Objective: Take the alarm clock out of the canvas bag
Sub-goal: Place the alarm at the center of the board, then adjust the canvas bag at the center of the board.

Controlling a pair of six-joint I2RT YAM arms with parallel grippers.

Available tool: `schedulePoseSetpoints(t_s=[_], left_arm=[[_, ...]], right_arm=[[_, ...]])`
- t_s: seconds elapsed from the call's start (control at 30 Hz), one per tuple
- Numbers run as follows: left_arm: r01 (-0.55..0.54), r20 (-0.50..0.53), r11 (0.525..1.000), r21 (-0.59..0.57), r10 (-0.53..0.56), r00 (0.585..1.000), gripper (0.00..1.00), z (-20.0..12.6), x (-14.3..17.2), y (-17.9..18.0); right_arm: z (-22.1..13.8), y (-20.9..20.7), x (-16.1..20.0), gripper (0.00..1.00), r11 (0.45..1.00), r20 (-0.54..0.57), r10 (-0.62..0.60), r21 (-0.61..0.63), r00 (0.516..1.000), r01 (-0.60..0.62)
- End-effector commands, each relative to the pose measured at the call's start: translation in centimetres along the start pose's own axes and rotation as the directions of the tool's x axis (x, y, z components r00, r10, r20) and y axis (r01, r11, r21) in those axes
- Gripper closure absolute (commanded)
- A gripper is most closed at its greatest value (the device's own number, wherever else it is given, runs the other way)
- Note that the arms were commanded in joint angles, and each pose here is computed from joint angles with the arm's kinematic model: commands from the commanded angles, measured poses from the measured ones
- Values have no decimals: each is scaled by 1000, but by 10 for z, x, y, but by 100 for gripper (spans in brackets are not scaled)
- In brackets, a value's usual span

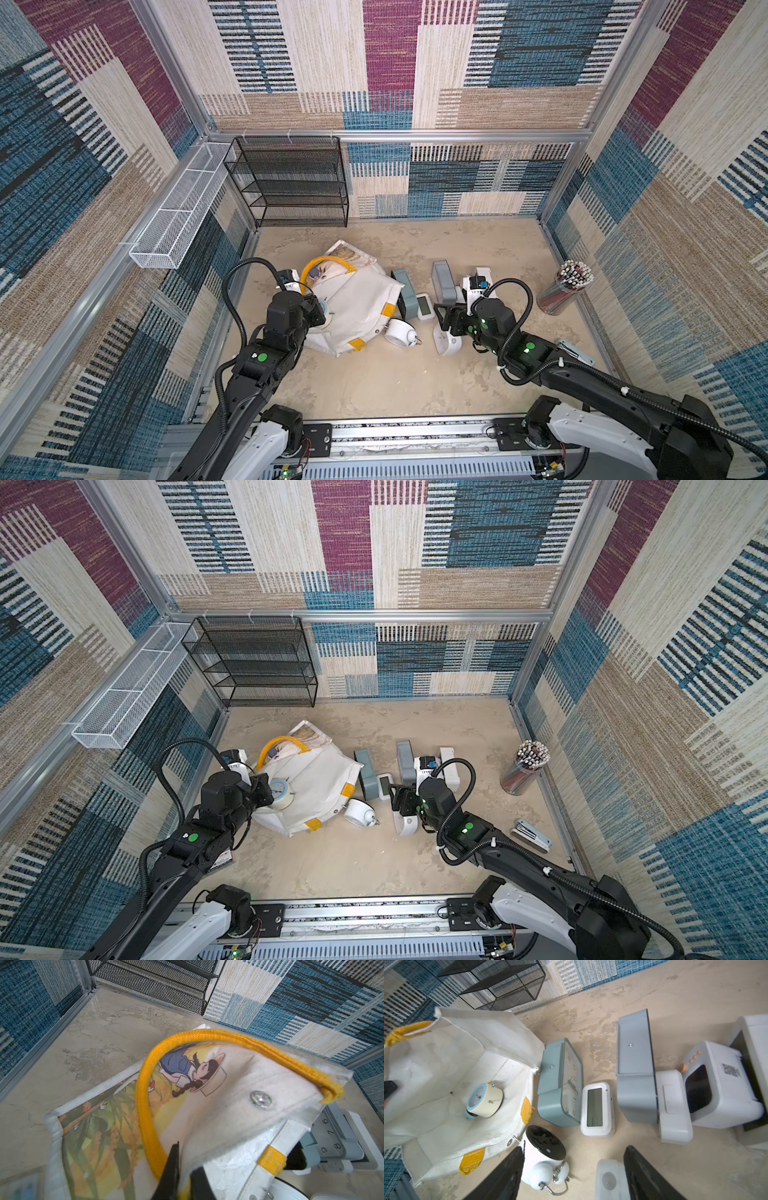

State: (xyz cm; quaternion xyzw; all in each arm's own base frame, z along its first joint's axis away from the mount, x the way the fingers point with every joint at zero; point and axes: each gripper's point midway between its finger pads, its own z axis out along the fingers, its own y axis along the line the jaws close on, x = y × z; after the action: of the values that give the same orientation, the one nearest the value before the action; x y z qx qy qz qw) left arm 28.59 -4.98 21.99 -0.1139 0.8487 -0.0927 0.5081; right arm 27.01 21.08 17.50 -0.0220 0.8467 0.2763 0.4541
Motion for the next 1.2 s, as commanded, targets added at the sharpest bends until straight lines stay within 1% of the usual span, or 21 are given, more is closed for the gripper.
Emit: schedulePoseSetpoints(t_s=[0.0, 0.17, 0.3, 0.57, 0.67, 0.83, 0.93, 1.17], left_arm=[[6, -1, 1000, -28, -6, 1000, 100, -1, 0, 5], [3, -4, 1000, -25, -3, 1000, 100, 0, 0, 4], [5, 1, 1000, -27, -5, 1000, 100, -2, -2, 4], [3, 1, 1000, -27, -3, 1000, 100, -4, -1, 5], [3, -1, 1000, -25, -3, 1000, 100, -4, -1, 4], [4, 2, 1000, -18, -4, 1000, 100, -4, -2, 3], [1, 0, 1000, -20, -1, 1000, 100, -5, 0, 4], [-3, 5, 1000, -21, 3, 1000, 100, -6, 1, 6]], right_arm=[[1, 26, -16, 21, 996, 52, -1, -89, 999, 6], [9, 62, -14, 22, 985, 48, -26, -167, 999, 34], [21, 85, -3, 21, 977, 14, -58, -203, 998, 59], [44, 120, 9, 21, 957, -23, -127, -267, 992, 116], [57, 130, 15, 21, 951, -55, -148, -282, 987, 127], [89, 148, 28, 21, 942, -134, -188, -303, 973, 141], [105, 160, 34, 21, 931, -158, -208, -333, 965, 147], [138, 172, 48, 20, 927, -209, -234, -343, 950, 153]])
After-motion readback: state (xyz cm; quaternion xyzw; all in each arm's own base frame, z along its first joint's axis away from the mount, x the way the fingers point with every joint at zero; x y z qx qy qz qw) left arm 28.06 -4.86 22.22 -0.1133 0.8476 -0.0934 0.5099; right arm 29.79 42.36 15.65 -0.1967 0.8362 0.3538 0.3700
